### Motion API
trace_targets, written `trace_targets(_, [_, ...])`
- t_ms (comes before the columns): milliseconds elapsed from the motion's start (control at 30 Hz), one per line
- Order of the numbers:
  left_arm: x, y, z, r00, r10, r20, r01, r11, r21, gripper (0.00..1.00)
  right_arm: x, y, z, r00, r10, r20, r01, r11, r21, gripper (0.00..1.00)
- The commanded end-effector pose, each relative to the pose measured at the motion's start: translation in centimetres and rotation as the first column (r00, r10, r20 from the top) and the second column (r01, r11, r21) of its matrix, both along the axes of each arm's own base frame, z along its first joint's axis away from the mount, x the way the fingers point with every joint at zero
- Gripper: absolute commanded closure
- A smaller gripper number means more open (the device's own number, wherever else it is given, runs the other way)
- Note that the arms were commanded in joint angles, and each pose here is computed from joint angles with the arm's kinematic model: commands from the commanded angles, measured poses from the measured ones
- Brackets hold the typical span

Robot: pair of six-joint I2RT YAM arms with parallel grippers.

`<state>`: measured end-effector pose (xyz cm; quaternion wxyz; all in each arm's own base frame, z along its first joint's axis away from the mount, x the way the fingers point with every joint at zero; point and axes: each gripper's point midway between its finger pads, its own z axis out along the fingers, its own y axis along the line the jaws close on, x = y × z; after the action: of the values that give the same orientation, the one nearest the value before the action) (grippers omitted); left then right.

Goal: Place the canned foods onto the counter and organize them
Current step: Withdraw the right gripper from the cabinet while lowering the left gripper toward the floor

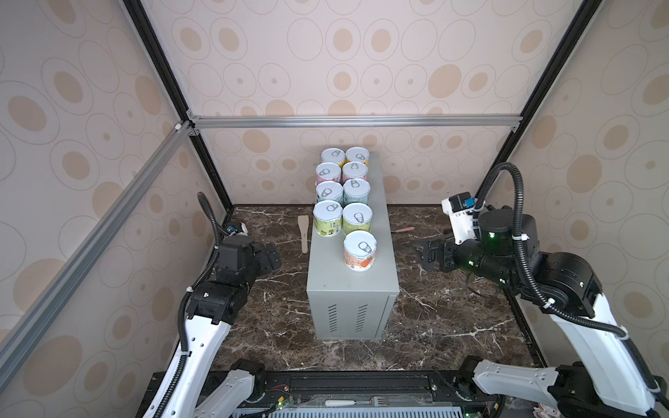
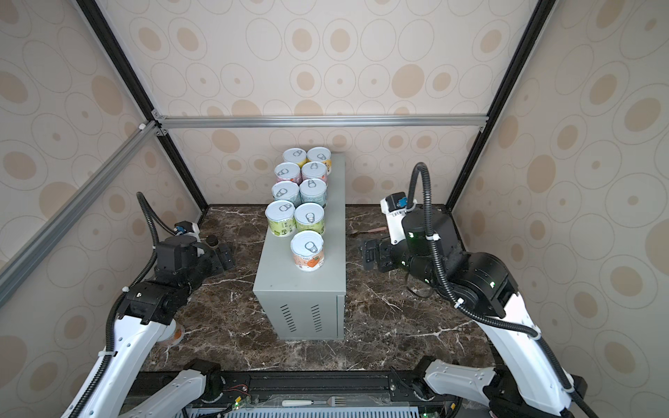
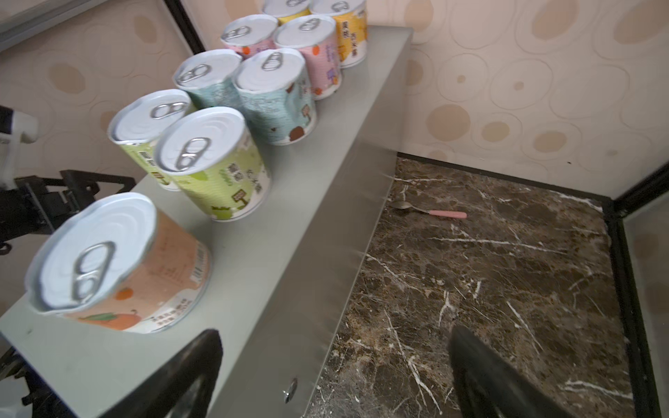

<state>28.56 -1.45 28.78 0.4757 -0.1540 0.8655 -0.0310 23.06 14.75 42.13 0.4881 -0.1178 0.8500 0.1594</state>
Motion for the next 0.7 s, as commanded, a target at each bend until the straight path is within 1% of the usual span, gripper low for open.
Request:
trace_targets(0, [-0.3, 0.6, 0.4, 0.999, 0.024, -0.023, -0.023, 1.0, 0.015, 0.01, 1.3, -0.6, -1.1, 0.999, -0.037, -0.022, 0.038, 0.996, 0.086, 0.0])
trace_targets(167, [0.4, 0.3, -0.3, 0.998, 0.013, -0.054, -0.013, 1.0, 0.01, 0.01, 3.6, -2.0, -5.8, 0.987, -0.102, -0.127, 0.122, 0.979, 0.16, 0.0])
trace_targets(300, [0.6, 1.2, -1.2, 0.995, 0.061, -0.078, -0.059, 0.998, 0.034, 0.01, 5.6, -3.1, -9.7, 0.967, -0.135, -0.215, 0.182, 0.959, 0.217, 0.0])
trace_targets(400, [0.7, 1.6, -2.1, 0.993, 0.085, -0.086, -0.083, 0.996, 0.031, 0.01, 6.8, -3.9, -12.7, 0.95, -0.151, -0.272, 0.225, 0.938, 0.265, 0.0])
trace_targets(567, [1.2, 1.6, -4.4, 0.988, 0.092, -0.128, -0.09, 0.996, 0.02, 0.01, 7.9, -4.5, -18.0, 0.919, -0.179, -0.353, 0.284, 0.918, 0.275, 0.0])
trace_targets(667, [1.6, 1.7, -5.3, 0.983, 0.103, -0.149, -0.101, 0.995, 0.02, 0.01, 8.6, -4.6, -20.3, 0.909, -0.19, -0.371, 0.307, 0.908, 0.285, 0.0])
